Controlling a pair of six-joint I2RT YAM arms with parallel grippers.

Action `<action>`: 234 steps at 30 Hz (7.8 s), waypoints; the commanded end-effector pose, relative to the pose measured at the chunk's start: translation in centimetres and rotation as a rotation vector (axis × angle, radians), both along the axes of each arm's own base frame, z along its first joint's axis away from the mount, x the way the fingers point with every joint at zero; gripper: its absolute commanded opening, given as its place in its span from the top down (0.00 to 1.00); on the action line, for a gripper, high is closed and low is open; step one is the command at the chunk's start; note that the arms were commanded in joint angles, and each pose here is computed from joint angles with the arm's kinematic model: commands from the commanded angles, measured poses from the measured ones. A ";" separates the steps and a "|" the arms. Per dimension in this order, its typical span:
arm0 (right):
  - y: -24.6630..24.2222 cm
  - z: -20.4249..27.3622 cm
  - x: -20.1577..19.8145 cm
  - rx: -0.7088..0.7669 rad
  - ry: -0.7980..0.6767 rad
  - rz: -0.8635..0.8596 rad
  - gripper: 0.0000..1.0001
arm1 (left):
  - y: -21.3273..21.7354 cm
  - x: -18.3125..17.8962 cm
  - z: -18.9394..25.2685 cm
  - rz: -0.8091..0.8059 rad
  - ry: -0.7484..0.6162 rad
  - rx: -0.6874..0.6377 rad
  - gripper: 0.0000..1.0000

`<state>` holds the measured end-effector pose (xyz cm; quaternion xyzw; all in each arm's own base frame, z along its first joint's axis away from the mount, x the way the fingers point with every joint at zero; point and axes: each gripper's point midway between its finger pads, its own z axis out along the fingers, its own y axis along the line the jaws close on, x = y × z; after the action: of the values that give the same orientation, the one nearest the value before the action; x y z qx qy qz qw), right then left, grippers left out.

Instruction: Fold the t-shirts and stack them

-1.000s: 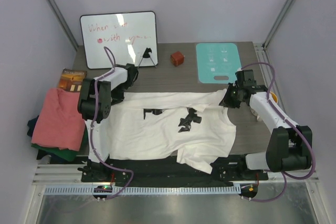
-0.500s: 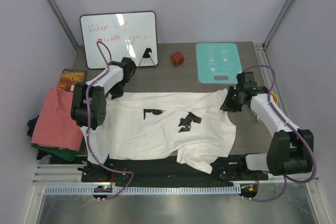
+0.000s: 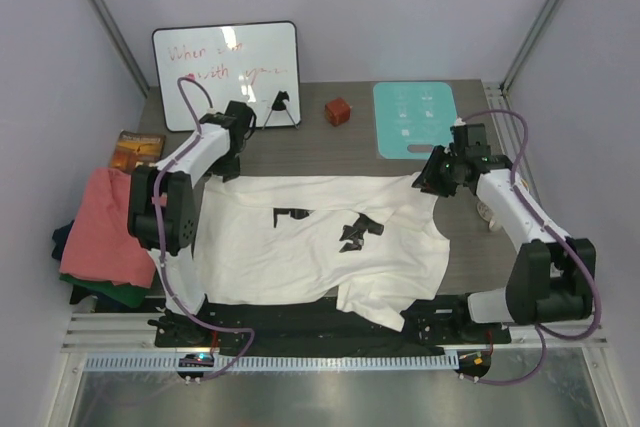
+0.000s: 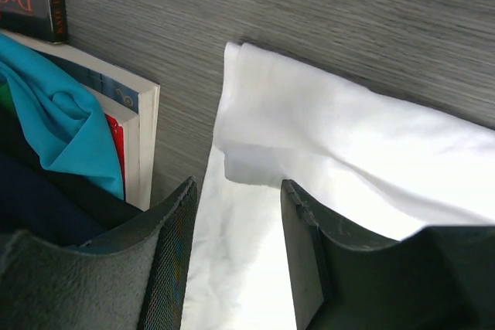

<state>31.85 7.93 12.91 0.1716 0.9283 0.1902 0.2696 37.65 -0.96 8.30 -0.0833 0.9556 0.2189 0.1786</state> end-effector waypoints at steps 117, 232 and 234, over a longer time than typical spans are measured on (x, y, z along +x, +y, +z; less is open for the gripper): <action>11.8 -9.0 -8.7 -0.156 0.006 0.407 0.48 | -9.2 1.0 -2.8 -0.203 0.063 -0.016 0.60; 14.3 -6.8 -10.4 -0.037 0.182 0.431 0.58 | -9.5 1.0 -2.7 -0.226 0.089 -0.026 0.60; 14.3 -3.8 -9.9 -0.027 0.112 0.432 0.57 | -9.3 1.1 -2.7 -0.223 0.081 -0.014 0.58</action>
<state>20.94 21.66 3.48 -0.0126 0.9756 0.1872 0.1139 37.99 -10.60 4.62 0.0348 0.9702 0.1890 0.1476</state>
